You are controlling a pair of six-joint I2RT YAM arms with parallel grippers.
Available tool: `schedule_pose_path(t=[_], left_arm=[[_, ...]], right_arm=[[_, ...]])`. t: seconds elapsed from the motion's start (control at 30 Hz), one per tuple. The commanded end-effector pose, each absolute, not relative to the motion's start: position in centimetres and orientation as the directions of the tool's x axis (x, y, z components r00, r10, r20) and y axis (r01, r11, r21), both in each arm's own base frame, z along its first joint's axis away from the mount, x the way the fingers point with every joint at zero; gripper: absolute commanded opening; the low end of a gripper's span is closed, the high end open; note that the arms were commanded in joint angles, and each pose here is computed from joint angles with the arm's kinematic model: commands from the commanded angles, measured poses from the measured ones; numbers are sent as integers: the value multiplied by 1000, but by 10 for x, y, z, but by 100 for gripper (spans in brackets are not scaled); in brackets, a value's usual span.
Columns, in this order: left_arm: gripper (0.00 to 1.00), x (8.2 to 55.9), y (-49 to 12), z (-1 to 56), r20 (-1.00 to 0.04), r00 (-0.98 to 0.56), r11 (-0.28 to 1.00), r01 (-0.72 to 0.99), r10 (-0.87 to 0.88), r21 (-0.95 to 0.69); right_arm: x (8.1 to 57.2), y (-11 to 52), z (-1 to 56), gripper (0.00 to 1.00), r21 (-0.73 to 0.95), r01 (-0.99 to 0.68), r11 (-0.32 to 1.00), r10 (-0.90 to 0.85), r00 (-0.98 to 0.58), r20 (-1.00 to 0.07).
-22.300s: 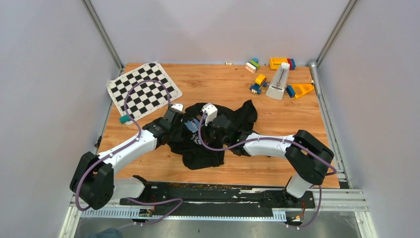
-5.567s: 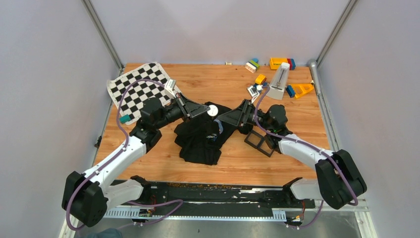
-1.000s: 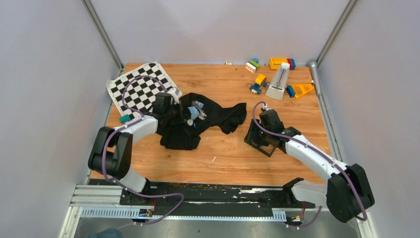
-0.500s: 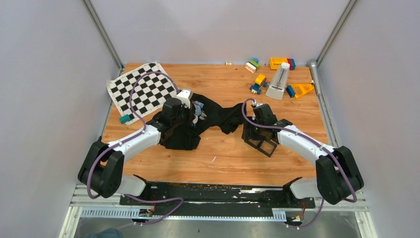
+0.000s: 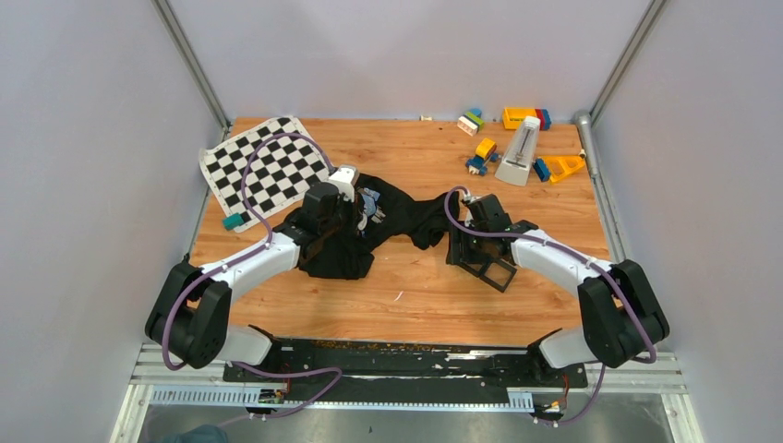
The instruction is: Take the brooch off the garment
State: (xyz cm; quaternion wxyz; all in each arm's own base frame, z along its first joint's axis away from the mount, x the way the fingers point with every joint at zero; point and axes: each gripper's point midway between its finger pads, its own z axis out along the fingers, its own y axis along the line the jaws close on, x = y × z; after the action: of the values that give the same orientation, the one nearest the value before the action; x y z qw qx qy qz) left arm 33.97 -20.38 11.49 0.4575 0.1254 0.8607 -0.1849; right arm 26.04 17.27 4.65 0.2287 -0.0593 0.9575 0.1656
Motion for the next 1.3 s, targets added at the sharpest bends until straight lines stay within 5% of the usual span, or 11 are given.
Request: schedule_pose_path(t=[0.0, 0.47, 1.07, 1.27], left_arm=[[0, 345, -203, 126, -857, -512, 901, 394, 54, -179], [0, 344, -207, 129, -863, -503, 889, 415, 49, -192], [0, 344, -210, 125, -857, -512, 884, 425, 57, -195], [0, 344, -210, 125, -856, -514, 884, 425, 59, -195]], right_arm=[[271, 188, 61, 56, 340, -238, 910, -43, -869, -493], [283, 174, 67, 54, 269, -206, 941, -34, -846, -532], [264, 182, 58, 44, 318, -228, 920, -64, -890, -452], [267, 172, 55, 48, 263, -193, 945, -55, -889, -454]])
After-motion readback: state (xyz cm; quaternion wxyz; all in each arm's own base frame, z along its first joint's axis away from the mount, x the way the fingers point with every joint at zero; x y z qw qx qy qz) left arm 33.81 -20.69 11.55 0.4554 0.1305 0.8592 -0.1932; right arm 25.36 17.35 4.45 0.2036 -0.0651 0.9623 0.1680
